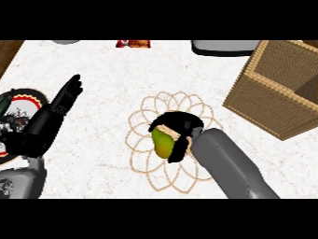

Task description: Pick the pear from the placemat and place it in the basket

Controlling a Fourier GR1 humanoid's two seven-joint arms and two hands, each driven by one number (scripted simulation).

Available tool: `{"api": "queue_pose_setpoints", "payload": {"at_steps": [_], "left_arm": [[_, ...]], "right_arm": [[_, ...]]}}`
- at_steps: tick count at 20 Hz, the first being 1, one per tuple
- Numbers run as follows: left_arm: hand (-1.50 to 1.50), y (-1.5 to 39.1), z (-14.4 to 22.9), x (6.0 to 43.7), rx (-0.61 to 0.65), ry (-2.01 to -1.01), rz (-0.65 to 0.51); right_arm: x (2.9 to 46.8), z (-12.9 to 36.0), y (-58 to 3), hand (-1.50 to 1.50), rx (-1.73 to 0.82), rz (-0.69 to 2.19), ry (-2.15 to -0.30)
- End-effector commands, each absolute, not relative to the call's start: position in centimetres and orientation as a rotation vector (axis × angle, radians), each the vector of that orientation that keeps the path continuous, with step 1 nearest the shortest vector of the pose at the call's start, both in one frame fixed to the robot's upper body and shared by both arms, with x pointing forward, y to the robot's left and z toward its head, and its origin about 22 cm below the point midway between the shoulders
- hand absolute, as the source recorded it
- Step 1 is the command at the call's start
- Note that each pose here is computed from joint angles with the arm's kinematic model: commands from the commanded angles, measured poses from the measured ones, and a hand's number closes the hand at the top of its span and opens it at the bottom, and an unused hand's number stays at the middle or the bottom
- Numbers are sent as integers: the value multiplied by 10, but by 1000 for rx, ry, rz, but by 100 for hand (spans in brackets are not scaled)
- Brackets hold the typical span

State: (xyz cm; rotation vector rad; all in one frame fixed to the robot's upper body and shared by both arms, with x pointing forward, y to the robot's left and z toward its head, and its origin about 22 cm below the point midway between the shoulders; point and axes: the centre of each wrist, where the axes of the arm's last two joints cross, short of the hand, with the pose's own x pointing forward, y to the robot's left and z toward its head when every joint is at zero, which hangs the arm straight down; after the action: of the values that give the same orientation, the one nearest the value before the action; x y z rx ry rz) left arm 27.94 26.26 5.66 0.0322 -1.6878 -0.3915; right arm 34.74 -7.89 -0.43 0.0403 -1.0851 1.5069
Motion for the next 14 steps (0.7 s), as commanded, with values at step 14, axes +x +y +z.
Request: {"api": "queue_pose_setpoints", "payload": {"at_steps": [14], "left_arm": [[0,277,51,275,63,-1662,-347]], "right_arm": [[341,-9,-80,150,-574,1246,-1032]]}}
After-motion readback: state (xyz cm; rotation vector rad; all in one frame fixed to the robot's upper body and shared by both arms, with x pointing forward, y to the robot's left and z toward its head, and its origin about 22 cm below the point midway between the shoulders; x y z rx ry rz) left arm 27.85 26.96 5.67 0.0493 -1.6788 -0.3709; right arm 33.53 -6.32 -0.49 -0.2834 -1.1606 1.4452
